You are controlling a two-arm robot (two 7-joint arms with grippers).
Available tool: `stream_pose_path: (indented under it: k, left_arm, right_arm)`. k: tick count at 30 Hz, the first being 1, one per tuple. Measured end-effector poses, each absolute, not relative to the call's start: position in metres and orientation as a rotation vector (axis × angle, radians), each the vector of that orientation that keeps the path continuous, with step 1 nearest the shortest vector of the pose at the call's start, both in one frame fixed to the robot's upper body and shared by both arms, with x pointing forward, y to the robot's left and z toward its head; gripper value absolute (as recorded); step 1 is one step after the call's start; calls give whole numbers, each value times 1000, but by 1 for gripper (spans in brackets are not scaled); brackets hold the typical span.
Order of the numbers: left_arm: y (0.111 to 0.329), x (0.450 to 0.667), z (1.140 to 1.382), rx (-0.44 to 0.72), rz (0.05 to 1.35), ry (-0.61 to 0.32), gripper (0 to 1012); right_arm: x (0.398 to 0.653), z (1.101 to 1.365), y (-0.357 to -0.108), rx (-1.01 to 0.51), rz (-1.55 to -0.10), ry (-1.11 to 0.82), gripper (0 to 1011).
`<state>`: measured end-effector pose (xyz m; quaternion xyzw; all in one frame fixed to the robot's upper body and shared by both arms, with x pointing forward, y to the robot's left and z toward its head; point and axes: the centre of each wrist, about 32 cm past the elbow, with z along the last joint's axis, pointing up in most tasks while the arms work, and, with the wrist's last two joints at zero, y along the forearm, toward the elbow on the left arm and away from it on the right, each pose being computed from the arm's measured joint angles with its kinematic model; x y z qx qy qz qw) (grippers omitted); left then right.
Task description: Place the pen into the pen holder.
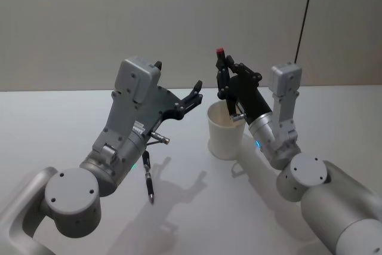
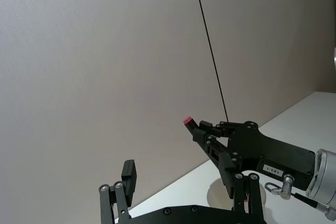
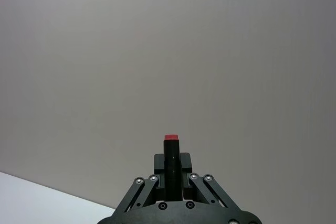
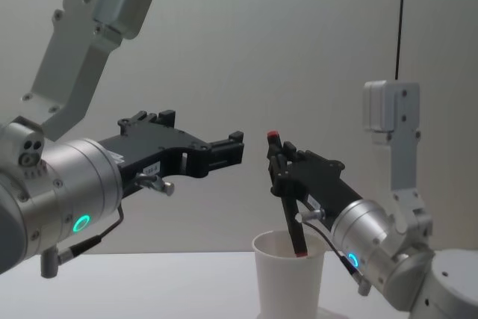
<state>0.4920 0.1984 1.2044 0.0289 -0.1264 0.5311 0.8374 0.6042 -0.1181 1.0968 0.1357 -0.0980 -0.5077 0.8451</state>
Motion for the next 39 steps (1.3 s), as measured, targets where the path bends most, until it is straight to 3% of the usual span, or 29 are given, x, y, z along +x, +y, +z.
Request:
stream_pose_path:
  k: [16, 21, 39]
  left_arm:
    - [198, 492, 1204, 61, 1124, -267, 1003]
    - [198, 492, 1204, 61, 1124, -267, 1002]
    - [198, 492, 1204, 61, 1124, -268, 1003]
  right_arm:
    - [601, 1086, -117, 281, -1069, -197, 160]
    - [600, 1084, -117, 279, -1068, -192, 280]
    - [599, 1082, -117, 274, -1071, -182, 872]
